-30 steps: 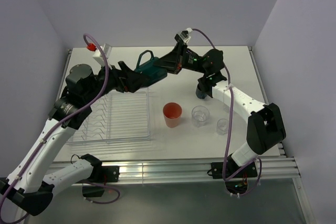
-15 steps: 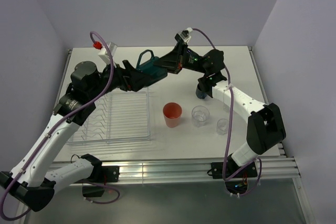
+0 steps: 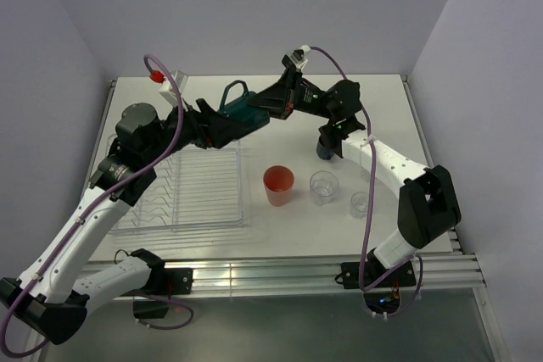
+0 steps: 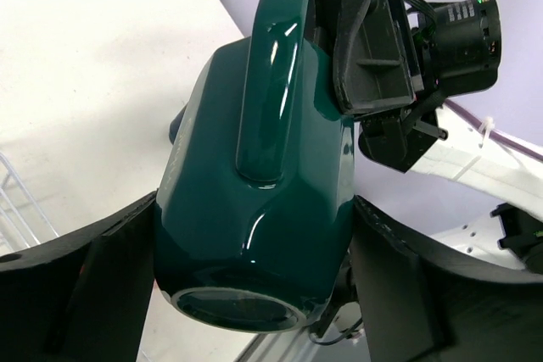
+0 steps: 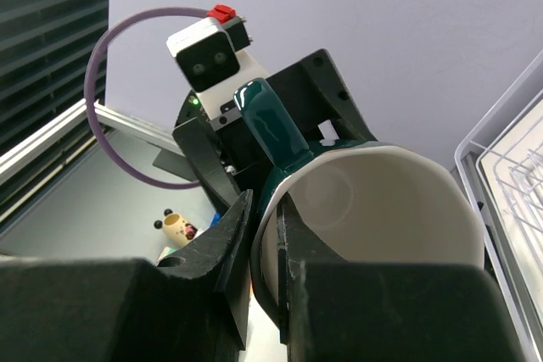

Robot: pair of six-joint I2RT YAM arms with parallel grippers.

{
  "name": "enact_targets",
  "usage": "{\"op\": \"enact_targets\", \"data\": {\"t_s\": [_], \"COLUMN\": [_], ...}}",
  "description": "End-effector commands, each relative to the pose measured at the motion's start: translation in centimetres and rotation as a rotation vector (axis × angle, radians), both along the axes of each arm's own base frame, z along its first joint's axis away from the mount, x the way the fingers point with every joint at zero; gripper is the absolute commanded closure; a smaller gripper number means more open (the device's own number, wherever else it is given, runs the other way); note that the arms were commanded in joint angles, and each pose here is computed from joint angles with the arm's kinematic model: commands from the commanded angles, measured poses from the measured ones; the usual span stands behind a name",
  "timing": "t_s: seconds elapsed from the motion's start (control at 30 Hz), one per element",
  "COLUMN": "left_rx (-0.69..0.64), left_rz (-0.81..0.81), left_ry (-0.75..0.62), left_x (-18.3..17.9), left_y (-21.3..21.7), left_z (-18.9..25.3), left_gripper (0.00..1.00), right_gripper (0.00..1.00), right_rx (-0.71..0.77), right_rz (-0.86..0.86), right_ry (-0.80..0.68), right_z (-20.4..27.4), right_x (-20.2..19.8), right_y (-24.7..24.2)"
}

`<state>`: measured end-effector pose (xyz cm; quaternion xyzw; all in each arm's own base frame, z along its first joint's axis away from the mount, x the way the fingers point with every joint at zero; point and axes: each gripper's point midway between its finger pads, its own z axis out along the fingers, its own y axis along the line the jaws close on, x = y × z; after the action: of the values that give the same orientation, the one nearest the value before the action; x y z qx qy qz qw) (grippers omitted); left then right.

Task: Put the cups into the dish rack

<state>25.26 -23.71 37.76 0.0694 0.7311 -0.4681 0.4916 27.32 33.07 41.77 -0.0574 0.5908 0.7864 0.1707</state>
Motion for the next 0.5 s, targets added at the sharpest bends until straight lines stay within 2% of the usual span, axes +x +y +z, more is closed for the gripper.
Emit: {"op": "enact_targets", "data": {"t_s": [0.0, 0.03, 0.07, 0.13, 0.17, 0.3, 0.43, 0.47], "left_rx": [-0.029, -0.03, -0.03, -0.028, -0.029, -0.04, -0.046, -0.048], "left_rz": [0.022, 0.022, 0.021, 0.028, 0.035, 0.076, 0.124, 0.129], "left_ry": [-0.028, -0.026, -0.028, -0.026, -0.022, -0.037, -0.042, -0.044], "left_x": [0.2, 0.2, 0.2, 0.3, 0.3, 0.3, 0.5, 0.4], "left_y": [0.2, 0.1, 0.1, 0.2, 0.3, 1.1, 1.9, 2.0], "left_z": [0.8, 0.8, 1.0, 1.1, 1.2, 2.0, 2.9, 3.1], "left_gripper": [0.35, 0.43, 0.62, 0.81, 0.99, 1.0, 1.0, 1.0], "right_gripper": [1.0, 1.0, 1.0, 1.0, 1.0, 1.0, 0.85, 0.77], "right_rx": [0.12, 0.115, 0.115, 0.099, 0.095, 0.049, -0.003, -0.007], "right_rz": [-0.012, -0.016, -0.022, -0.032, -0.043, -0.091, -0.149, -0.158], "right_ry": [-0.149, -0.142, -0.148, -0.135, -0.151, -0.145, -0.123, -0.134], "right_z": [4.6, 4.4, 4.4, 3.8, 3.8, 2.5, 0.8, 0.7], "right_x": [-1.9, -1.7, -1.7, -1.5, -1.5, -0.8, 0.5, 0.5], "right_y": [-0.6, -0.6, -0.5, -0.4, -0.5, -0.2, -0.4, -0.5]}}
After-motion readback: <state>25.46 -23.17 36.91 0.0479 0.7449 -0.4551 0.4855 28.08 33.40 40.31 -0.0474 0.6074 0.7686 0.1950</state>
